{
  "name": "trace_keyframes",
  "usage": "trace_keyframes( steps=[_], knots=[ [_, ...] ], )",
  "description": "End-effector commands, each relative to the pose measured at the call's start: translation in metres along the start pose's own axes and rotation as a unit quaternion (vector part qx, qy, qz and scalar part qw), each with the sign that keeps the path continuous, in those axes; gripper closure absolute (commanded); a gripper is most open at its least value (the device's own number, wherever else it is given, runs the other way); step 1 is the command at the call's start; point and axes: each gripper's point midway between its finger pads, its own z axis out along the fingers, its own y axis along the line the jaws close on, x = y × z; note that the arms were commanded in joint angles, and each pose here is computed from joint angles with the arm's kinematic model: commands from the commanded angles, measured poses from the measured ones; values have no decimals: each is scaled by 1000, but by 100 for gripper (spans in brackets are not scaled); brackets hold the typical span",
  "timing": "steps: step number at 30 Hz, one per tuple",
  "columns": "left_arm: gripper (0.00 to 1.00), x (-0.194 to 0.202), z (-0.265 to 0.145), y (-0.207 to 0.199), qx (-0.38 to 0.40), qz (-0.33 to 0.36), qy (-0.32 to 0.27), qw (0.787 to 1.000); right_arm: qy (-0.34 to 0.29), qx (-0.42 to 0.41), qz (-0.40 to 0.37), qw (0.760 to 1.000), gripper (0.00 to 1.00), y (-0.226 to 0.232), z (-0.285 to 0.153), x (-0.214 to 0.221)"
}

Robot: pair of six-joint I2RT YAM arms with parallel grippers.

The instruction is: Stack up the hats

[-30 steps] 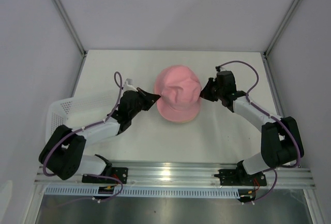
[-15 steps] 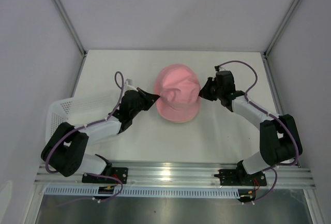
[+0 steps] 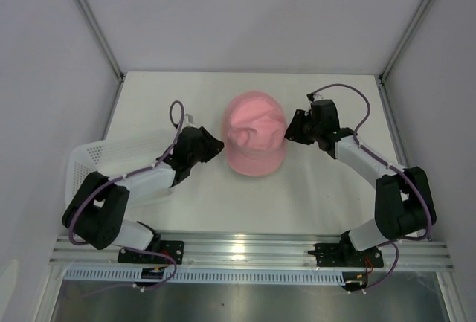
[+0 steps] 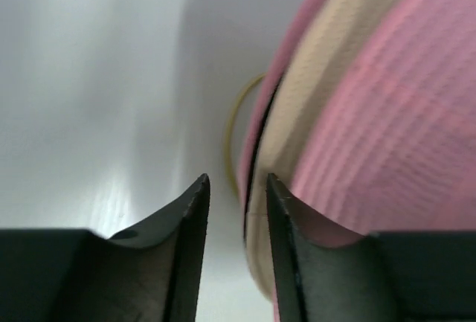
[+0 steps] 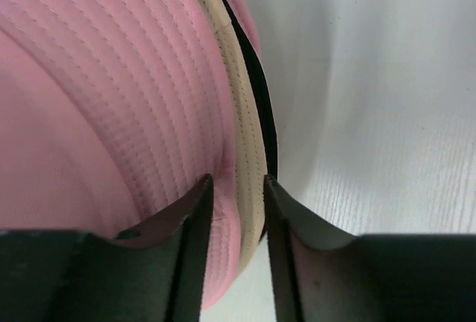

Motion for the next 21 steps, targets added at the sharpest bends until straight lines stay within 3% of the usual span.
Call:
trace_keyframes(
  steps=[1, 3, 5, 7, 8, 12, 15, 18, 21],
  knots=[
    [59, -19, -16, 12, -55, 79, -10, 995, -45, -31, -50, 997, 58, 30, -32, -40],
    [57, -32, -23, 3, -53, 100, -26, 993, -53, -35, -64, 996, 44, 36, -44, -49],
    [49, -44, -39, -7, -50, 109, -39, 992, -61, -33, -77, 995, 28, 40, -55, -61],
    [28, -57, -55, -12, -55, 131, -55, 988, -97, -12, -77, 992, 13, 34, -75, -83],
    [1, -67, -70, -21, -44, 134, -72, 987, -106, 2, -75, 992, 1, 29, -82, -89],
    [1, -110, -122, -52, -17, 176, -121, 977, -171, 76, -55, 981, 1, -3, -127, -123],
    [1, -127, -161, -65, -4, 178, -121, 977, -193, 128, -37, 972, 0, -28, -158, -134],
    [1, -129, -188, -58, -16, 185, -111, 976, -209, 163, -17, 964, 1, -46, -178, -131],
    [1, -115, -196, -39, -28, 222, -87, 971, -213, 137, 1, 967, 1, -44, -177, -110]
  ],
)
